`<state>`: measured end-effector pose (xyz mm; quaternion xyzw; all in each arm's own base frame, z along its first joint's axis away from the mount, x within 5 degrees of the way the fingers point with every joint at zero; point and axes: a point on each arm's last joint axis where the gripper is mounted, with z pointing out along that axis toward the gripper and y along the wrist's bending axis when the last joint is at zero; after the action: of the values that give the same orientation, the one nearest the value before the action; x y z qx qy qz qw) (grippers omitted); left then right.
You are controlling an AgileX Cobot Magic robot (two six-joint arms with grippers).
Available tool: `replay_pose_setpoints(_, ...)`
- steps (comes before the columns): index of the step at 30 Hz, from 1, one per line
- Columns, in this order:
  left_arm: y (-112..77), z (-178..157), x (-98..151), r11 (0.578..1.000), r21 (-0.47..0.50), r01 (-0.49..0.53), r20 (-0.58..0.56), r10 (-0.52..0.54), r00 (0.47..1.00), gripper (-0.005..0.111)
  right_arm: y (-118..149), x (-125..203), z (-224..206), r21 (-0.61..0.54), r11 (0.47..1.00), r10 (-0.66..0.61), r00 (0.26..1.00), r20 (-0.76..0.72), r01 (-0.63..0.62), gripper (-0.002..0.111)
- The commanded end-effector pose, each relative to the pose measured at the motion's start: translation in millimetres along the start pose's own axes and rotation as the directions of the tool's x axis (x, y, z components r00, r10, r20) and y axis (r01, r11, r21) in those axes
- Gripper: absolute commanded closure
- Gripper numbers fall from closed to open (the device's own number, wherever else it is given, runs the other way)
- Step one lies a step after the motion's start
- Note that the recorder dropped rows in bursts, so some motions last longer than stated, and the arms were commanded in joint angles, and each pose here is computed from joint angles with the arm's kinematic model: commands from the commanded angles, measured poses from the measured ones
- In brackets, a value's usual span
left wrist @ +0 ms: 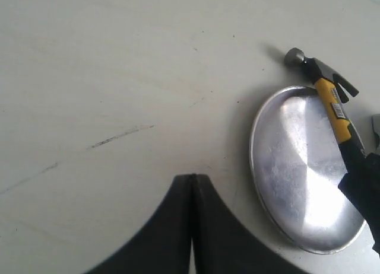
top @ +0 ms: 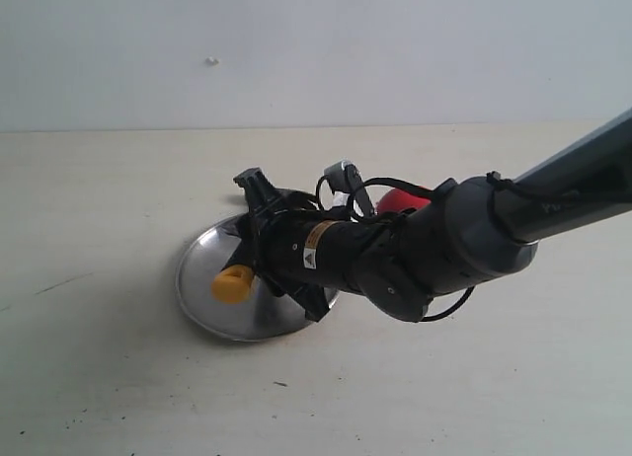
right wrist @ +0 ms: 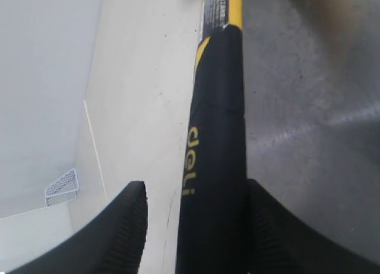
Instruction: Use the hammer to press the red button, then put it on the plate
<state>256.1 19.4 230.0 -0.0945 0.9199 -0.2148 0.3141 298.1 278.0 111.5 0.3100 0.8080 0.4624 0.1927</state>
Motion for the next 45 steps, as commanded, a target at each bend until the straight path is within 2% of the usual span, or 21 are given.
replay_pose_setpoints(1,-0.1,-1.9,-0.3,1.000,0.003,0.006,0.013,-0.006,1.000,0.107,13.4,-1.6,-5.3,-0.029,0.999,-0.016,1.000,0.002,0.016,0.057)
replay_pose_setpoints(9,-0.5,-1.9,-0.7,1.000,0.007,0.006,0.018,-0.007,1.000,0.107,23.5,-3.3,-20.2,0.055,0.998,-0.022,1.000,0.016,0.021,0.054)
replay_pose_setpoints(15,-1.2,-1.9,-1.3,1.000,0.015,0.003,0.025,-0.004,1.000,0.107,31.6,-3.7,-28.9,0.069,0.997,-0.034,0.999,0.020,0.032,0.054)
replay_pose_setpoints(21,-1.8,-1.9,-1.1,1.000,0.021,-0.001,0.022,0.001,1.000,0.107,30.3,-4.2,-35.9,0.153,0.985,-0.085,0.996,0.015,0.081,0.054)
replay_pose_setpoints(27,-2.5,-2.0,-1.5,1.000,0.029,0.007,0.027,-0.008,1.000,0.107,33.0,-5.1,-42.2,0.186,0.978,-0.102,0.995,0.019,0.097,0.054)
replay_pose_setpoints(34,-3.0,-2.0,-1.2,0.999,0.035,0.009,0.023,-0.010,1.000,0.107,23.8,-6.6,-44.5,0.289,0.947,-0.151,0.988,0.011,0.141,0.054)
replay_pose_setpoints(45,-3.4,-2.0,-1.1,0.999,0.039,0.012,0.022,-0.013,1.000,0.107,24.2,-7.1,-46.9,0.306,0.933,-0.197,0.980,-0.001,0.188,0.054)
